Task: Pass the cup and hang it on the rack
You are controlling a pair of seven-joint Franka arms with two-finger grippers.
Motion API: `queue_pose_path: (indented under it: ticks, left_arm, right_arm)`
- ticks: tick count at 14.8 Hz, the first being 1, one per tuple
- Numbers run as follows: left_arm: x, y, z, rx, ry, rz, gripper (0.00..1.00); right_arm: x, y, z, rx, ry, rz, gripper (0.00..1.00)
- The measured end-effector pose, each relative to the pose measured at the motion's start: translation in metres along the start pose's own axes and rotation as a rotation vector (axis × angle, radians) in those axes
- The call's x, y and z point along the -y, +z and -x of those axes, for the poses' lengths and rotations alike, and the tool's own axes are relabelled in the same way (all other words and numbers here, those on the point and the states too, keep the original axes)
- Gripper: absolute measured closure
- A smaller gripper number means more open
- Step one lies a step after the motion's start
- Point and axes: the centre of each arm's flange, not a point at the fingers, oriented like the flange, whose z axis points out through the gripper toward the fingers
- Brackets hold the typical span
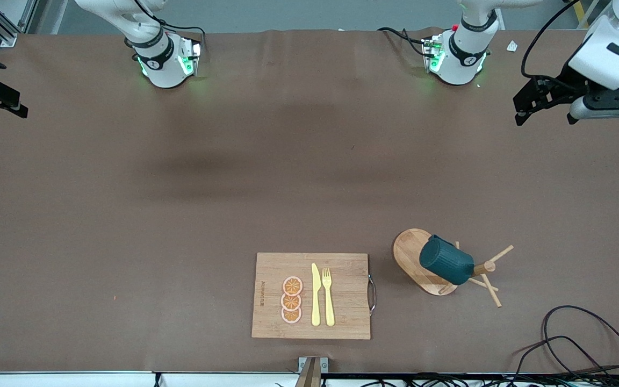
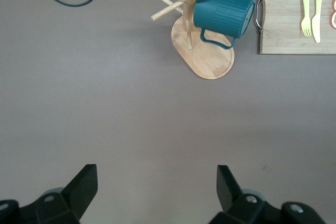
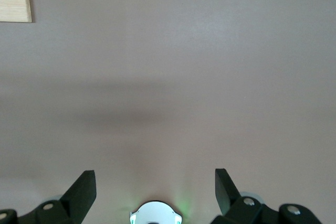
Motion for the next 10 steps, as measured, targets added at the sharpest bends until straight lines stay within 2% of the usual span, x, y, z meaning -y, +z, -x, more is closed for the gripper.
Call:
queue_pose_path:
  ticks: [10]
  left_arm:
    - [0.019,-0.002,-0.001,-0.028,0.028,0.002,0.0]
  right_arm:
    - [0.0,0.0,0.0,0.0,0.0,0.0,0.0]
